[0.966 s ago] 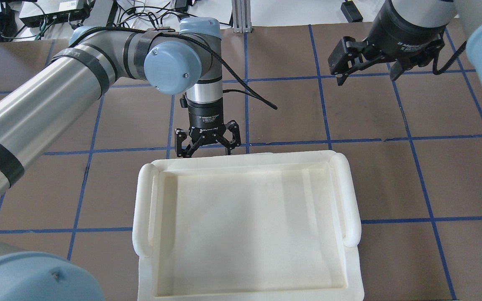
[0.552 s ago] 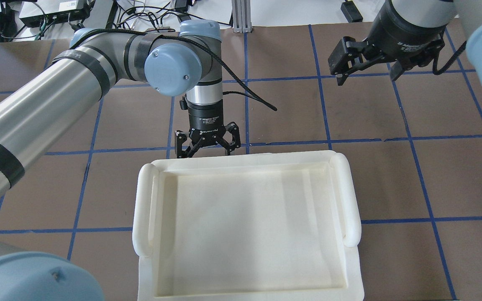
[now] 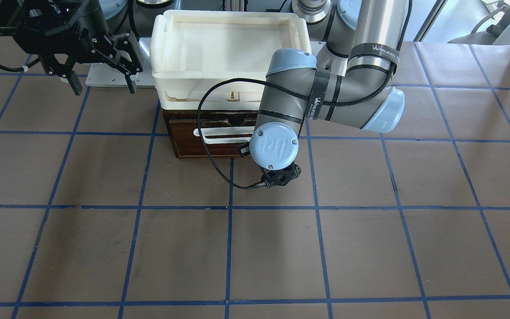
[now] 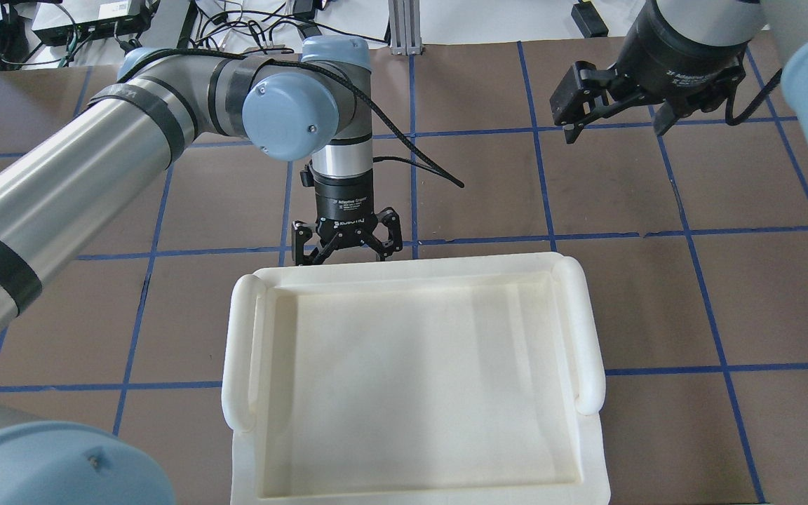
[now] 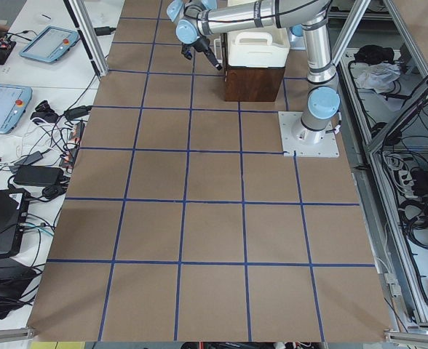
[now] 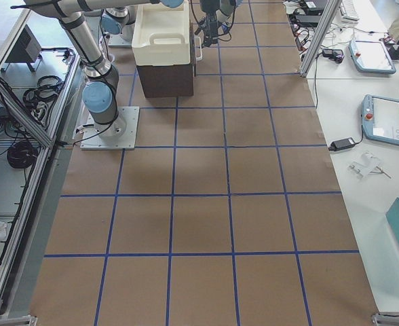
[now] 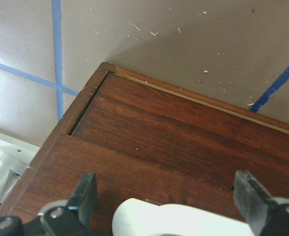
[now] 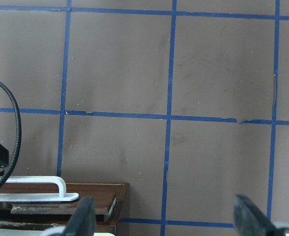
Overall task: Put scissors in drawer and close it
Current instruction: 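Hold the left gripper against the closed drawer front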
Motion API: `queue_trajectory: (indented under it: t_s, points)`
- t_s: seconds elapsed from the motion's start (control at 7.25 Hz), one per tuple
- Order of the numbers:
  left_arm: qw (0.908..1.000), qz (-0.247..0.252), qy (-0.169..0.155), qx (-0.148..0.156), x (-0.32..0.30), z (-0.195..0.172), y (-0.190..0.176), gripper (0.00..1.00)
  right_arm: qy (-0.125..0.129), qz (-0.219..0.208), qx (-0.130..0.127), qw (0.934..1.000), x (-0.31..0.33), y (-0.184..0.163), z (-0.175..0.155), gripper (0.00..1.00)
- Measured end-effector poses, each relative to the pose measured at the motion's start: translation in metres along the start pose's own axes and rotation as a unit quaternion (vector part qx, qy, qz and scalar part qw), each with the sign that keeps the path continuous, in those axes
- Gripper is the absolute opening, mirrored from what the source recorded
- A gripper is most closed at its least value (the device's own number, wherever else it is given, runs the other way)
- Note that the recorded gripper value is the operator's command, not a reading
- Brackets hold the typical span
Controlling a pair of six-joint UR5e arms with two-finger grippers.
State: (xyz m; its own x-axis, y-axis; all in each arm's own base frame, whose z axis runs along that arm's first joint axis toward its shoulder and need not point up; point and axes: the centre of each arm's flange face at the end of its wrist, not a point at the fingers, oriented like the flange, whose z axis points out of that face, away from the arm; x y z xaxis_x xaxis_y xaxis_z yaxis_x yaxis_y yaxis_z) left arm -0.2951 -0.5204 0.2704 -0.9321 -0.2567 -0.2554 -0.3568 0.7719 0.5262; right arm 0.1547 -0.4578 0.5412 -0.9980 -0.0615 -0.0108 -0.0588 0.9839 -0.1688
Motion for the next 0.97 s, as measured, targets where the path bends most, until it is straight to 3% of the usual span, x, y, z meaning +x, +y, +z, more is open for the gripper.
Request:
queue_trajectory:
  t_s: [0.97]
  points:
    - [0.9999, 0.012, -0.004, 0.007, 0.0029, -0.0021, 0.0080, 1.00, 0.001, 0.000, 0.000, 1.0000, 0.0001, 0.0001, -0.0002, 1.00]
